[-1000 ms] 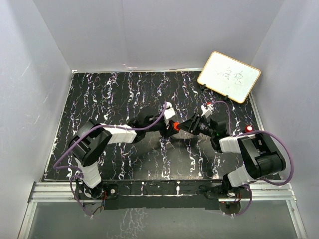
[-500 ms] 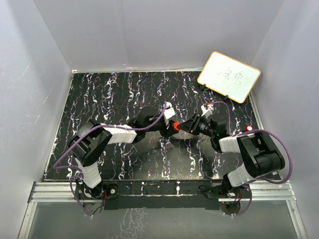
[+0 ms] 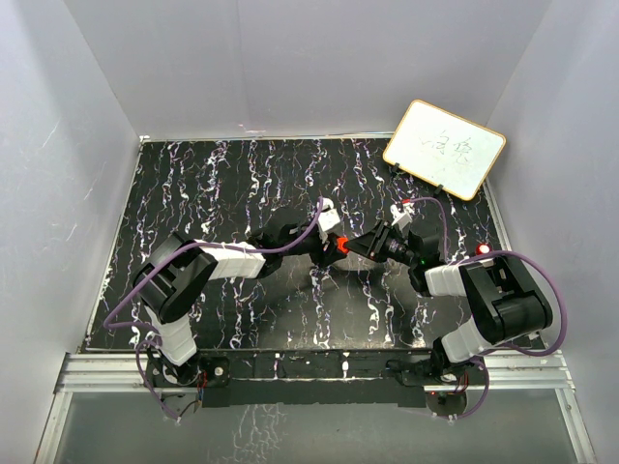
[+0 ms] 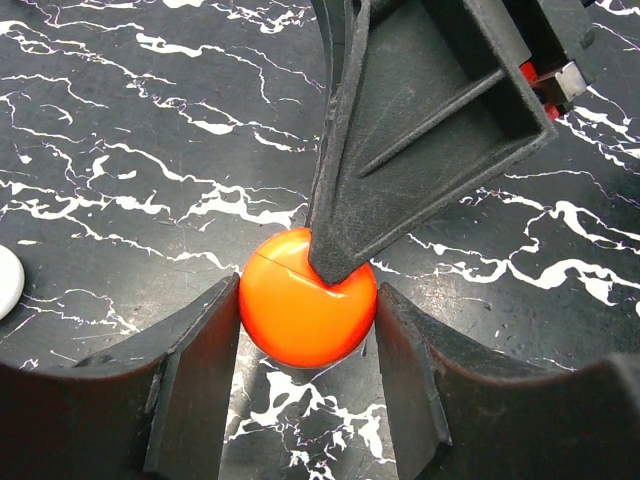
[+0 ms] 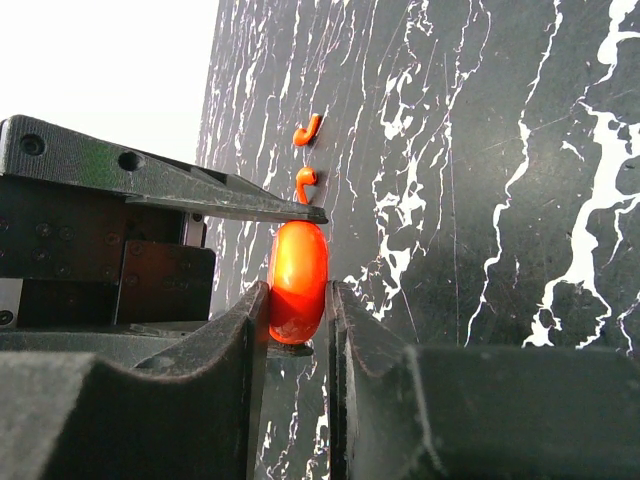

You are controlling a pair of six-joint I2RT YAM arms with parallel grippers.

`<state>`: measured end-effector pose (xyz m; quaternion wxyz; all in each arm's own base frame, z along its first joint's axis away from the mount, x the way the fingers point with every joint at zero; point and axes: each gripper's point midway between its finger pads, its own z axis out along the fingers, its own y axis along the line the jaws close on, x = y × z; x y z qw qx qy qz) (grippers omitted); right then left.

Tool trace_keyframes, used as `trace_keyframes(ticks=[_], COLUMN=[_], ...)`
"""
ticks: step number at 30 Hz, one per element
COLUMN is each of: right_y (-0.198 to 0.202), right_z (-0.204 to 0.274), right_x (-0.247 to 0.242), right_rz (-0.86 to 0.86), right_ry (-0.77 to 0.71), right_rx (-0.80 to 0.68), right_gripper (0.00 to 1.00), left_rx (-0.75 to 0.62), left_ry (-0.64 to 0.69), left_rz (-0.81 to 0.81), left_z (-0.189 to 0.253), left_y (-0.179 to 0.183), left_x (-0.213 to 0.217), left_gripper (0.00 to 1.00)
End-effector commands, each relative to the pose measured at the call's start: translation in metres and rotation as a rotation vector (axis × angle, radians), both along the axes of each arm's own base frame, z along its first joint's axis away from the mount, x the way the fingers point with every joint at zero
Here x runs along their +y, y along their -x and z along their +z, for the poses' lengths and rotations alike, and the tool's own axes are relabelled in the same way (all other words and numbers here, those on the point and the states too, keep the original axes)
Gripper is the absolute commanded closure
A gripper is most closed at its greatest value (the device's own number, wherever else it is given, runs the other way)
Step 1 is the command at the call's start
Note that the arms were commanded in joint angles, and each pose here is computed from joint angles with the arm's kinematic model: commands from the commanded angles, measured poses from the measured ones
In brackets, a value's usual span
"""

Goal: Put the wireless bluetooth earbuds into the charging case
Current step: Open the charging case.

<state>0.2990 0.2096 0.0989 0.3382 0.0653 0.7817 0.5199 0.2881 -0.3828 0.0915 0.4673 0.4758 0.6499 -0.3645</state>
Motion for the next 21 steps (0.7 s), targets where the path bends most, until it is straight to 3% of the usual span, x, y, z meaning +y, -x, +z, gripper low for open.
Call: trace_keyframes(ticks=[1,4,6,17,21], right_y=[-0.001,-0.002,-0.003,-0.005,-0.005], right_z=[0.015,0.015,0.015,0.012,0.021], right_x=[0.004,0.003,0.003,0.001,0.001], right_rz=[0.018,0.014,0.011,0.005,0.007], right_ry=[-0.021,-0.016,-0.012,0.013,0.006], right_rx=[-0.081,-0.083,-0.085,-0.086,-0.109], right_gripper=[0.86,0.87,0.87,0.88,0.88], left_rx=[-0.066,-0.09,-0.108,-0.19,-0.185], left_ry=[0.066,0.079,0.09,0.117,0.111], left_rz=[-0.024,-0.005,0.018,0.126,0.222], left_z=[0.035,0.039,0.043,0.072,0.076], left_y=[0.003,0.003,0.002,-0.002,-0.013], left_x=[-0.005,-0.002,0.002,0.025,0.035], left_gripper=[0.81,0.52,0.4,0.26,0.26])
